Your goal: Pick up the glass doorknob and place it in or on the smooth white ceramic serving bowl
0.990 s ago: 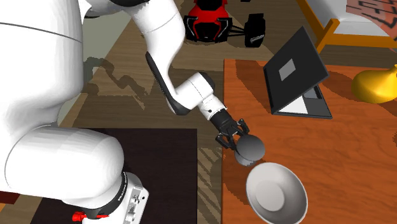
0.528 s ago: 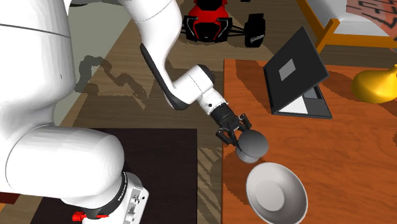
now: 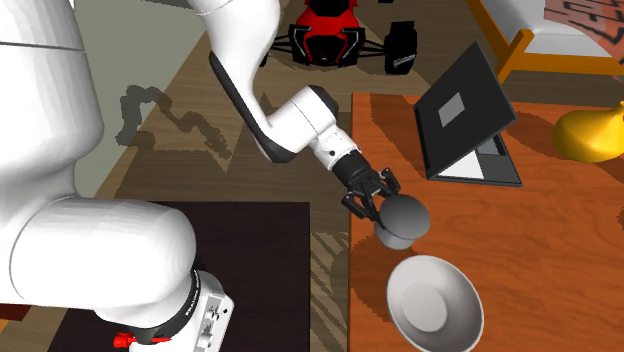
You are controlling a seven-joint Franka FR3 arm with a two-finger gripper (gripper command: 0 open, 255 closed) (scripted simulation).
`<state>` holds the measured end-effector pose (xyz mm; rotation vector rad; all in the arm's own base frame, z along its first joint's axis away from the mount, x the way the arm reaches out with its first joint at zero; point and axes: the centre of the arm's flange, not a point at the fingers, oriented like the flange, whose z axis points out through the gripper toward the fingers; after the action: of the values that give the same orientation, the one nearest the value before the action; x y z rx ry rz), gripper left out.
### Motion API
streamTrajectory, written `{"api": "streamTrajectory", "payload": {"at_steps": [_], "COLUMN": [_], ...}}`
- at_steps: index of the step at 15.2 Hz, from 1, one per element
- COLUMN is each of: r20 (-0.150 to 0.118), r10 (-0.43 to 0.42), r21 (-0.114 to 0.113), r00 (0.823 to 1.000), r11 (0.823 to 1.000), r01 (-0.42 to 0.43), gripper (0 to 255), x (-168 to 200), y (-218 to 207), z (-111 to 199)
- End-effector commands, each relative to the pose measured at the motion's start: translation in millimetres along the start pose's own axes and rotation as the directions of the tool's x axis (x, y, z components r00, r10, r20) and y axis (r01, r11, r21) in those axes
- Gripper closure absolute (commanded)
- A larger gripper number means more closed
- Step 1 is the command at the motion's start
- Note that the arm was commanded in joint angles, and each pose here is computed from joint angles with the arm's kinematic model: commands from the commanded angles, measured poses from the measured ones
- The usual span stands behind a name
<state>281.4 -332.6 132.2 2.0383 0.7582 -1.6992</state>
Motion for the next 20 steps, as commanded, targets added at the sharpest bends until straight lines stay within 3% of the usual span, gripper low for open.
{"api": "streamTrajectory", "payload": {"at_steps": [1, 3, 15, 20], "r20": [0.000, 0.000, 0.000, 0.000], "r10": [0.000, 0.000, 0.000, 0.000], "r21": [0.000, 0.000, 0.000, 0.000], "r00": [1.000, 1.000, 1.000, 1.000], "r11": [1.000, 1.000, 1.000, 1.000], "r01": [0.000, 0.000, 0.000, 0.000], "gripper": [255, 255, 255, 255], "x": [-10, -19, -51, -25], "y": [0, -1, -28, -27], "z": [-2, -4, 150, 155]}}
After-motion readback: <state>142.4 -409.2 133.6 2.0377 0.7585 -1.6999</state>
